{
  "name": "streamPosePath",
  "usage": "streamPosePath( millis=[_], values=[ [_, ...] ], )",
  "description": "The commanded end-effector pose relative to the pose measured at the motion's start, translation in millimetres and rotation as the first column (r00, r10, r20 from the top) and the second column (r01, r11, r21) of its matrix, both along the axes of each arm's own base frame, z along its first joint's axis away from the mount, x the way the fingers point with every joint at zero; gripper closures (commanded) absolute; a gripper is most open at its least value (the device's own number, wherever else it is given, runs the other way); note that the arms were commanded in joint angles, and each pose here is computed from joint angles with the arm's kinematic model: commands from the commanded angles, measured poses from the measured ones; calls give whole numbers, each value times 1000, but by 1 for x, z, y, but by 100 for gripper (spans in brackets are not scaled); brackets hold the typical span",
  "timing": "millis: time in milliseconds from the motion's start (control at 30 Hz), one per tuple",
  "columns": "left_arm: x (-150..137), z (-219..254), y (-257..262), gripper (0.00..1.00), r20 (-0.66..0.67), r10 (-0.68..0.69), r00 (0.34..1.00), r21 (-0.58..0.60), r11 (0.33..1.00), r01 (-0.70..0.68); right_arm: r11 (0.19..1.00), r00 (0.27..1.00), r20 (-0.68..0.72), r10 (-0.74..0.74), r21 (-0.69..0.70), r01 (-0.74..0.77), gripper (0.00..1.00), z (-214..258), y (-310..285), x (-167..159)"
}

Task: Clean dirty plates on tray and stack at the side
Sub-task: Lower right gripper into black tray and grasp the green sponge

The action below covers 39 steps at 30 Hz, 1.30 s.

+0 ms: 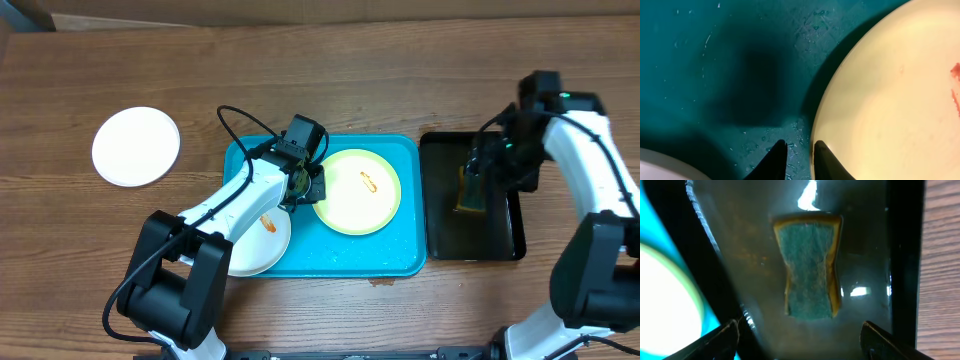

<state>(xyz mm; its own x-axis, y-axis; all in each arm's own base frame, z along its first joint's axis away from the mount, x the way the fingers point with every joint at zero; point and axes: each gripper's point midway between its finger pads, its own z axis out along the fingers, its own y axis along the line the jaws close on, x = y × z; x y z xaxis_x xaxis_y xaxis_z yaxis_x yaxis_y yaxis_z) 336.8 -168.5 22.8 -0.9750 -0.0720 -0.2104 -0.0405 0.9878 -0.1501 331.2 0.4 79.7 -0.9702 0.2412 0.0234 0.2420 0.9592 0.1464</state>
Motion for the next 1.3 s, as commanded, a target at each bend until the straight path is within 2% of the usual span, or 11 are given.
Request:
streamPosePath(
  millis=[0,367,433,500,567,633,700,767,800,1000,1267],
  values=[
    [0,-3,1,78,-4,-18,1000,11,1000,18,996,1000,-7,6,-93,-7,21,-13,-2,-5],
    [0,-3,1,78,-5,-15,1000,10,1000,15,994,998,34,52,-96,-48,23,-70,12,-17],
    [0,-3,1,77,-5,-14,1000,10,1000,14,994,998,34,52,-95,-48,45,-77,13,-21],
    [0,-3,1,78,-5,-14,1000,10,1000,14,994,998,19,52,-94,-50,77,-80,12,-26],
    [0,-3,1,77,-5,-14,1000,10,1000,14,994,999,4,52,-94,-51,92,-80,12,-30],
    [0,-3,1,75,-5,-14,1000,10,1000,14,994,999,1,52,-93,-52,89,-80,12,-30],
    [0,-3,1,75,-5,-14,1000,10,1000,14,994,999,12,52,-94,-50,63,-79,12,-27],
    [0,-3,1,75,-5,-14,1000,10,1000,14,994,998,35,56,-96,-52,47,-77,12,-20],
    [0,-3,1,75,-5,-14,1000,10,1000,14,994,997,47,56,-96,-51,44,-75,12,-17],
    [0,-3,2,74,-7,-14,1000,11,1000,14,994,987,150,55,-101,-41,41,-66,12,12],
    [-1,-3,2,74,-9,-14,1000,12,1000,15,989,988,146,54,-143,-33,41,-71,5,9]
  ],
)
